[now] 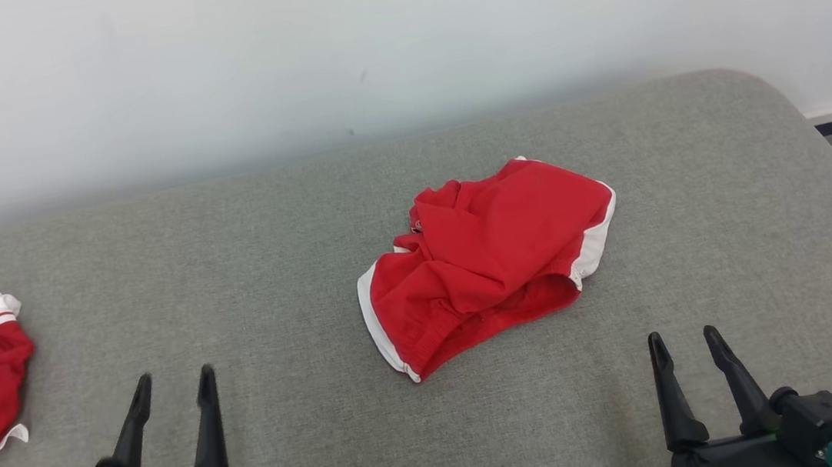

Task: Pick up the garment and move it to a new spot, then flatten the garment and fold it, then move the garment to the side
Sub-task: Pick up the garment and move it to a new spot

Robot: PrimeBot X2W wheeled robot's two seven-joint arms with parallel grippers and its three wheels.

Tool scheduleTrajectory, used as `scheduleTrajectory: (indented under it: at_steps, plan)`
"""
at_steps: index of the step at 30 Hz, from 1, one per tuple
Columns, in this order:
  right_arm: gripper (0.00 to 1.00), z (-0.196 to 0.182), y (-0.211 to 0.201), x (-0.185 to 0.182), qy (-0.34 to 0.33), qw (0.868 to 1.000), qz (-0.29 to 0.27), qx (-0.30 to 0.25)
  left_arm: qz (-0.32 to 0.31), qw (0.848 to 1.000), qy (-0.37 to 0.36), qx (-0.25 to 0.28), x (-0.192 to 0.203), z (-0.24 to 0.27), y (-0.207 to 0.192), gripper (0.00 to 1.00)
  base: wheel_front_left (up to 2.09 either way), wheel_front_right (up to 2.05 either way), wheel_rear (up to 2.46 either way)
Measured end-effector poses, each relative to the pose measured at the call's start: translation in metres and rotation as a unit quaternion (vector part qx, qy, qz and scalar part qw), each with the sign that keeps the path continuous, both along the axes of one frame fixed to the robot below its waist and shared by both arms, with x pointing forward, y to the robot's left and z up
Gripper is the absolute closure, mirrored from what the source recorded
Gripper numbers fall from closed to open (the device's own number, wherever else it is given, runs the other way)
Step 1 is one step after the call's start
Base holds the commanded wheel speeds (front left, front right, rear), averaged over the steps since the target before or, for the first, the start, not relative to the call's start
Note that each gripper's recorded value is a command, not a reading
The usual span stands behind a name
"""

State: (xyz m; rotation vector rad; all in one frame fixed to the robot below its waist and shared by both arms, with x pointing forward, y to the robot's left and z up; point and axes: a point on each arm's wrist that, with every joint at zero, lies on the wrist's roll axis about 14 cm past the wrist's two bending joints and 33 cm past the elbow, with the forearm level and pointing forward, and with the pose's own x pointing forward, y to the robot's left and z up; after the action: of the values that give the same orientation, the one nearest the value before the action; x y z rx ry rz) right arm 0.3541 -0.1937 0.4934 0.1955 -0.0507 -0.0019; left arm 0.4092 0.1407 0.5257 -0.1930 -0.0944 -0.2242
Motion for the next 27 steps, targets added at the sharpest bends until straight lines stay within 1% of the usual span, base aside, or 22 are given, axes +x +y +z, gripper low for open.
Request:
scheduleTrajectory:
  at_steps: [2,5,7,10,12,13,27]
  plan:
    - [0.0,0.001,-0.001,0.0,-0.001,1.0,-0.001,0.0,0.012,1.0,0.0,-0.002,-0.004,-0.001,0.006,0.0,0.0,0.0,0.0]
    - [0.0,-0.001,-0.001,-0.002,0.002,1.0,-0.001,0.0,0.039,0.999,0.0,0.011,-0.016,-0.004,0.021,0.0,0.0,0.0,0.0]
    - [0.0,-0.001,0.0,-0.002,0.002,1.0,0.001,-0.002,0.055,0.998,-0.002,0.005,-0.021,-0.004,0.028,0.0,0.0,0.0,0.0]
    - [0.0,-0.002,0.0,-0.003,0.002,1.0,0.001,-0.003,0.066,0.998,-0.002,0.009,-0.028,-0.007,0.033,0.0,0.0,0.0,0.0]
    - [0.0,-0.003,0.0,-0.004,0.004,1.0,0.001,-0.006,0.061,0.998,0.007,0.033,-0.034,-0.016,0.032,0.0,0.0,0.0,0.0]
    - [0.0,-0.004,0.0,-0.004,0.006,1.0,0.002,-0.007,0.066,0.997,0.013,0.034,-0.036,-0.019,0.034,0.0,0.0,0.0,0.0]
    - [0.0,-0.013,0.003,-0.01,0.02,1.0,0.007,-0.015,0.106,0.994,0.028,0.029,-0.052,-0.031,0.054,0.0,0.0,0.0,0.0]
